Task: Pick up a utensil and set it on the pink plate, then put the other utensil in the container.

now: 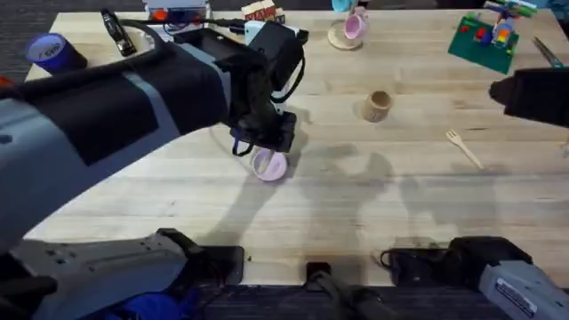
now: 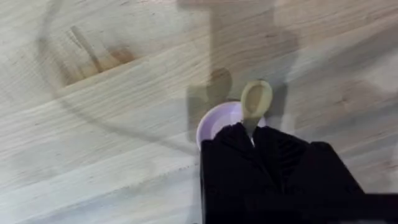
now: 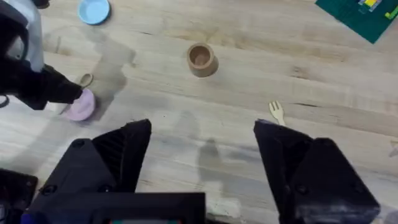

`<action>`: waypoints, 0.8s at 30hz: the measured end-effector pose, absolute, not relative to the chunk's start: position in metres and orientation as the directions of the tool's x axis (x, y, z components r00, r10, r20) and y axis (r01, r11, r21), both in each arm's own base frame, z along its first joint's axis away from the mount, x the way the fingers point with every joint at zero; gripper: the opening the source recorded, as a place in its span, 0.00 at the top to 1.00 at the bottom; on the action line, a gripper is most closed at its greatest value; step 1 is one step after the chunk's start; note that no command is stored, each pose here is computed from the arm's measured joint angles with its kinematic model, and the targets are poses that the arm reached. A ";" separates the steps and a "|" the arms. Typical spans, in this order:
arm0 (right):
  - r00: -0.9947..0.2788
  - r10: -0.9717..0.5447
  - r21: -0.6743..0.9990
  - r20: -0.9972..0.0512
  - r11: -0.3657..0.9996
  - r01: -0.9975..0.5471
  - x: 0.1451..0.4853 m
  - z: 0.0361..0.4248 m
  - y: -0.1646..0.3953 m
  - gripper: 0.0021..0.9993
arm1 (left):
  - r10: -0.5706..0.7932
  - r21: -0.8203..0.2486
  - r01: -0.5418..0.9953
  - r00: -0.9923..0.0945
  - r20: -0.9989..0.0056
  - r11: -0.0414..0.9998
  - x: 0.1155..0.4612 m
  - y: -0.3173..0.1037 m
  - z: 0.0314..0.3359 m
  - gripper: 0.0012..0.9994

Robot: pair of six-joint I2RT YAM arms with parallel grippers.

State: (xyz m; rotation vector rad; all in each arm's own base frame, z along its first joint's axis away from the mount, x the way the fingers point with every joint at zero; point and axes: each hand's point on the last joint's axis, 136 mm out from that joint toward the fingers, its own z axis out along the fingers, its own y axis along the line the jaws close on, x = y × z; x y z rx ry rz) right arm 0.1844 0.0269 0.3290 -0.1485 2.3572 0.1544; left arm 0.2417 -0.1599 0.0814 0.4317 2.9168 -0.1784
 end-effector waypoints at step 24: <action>-0.708 -0.062 0.068 -0.704 0.986 -0.153 0.184 0.329 0.027 0.00 | 0.225 -0.088 0.241 -0.962 -0.155 0.967 0.227 -0.151 0.055 0.96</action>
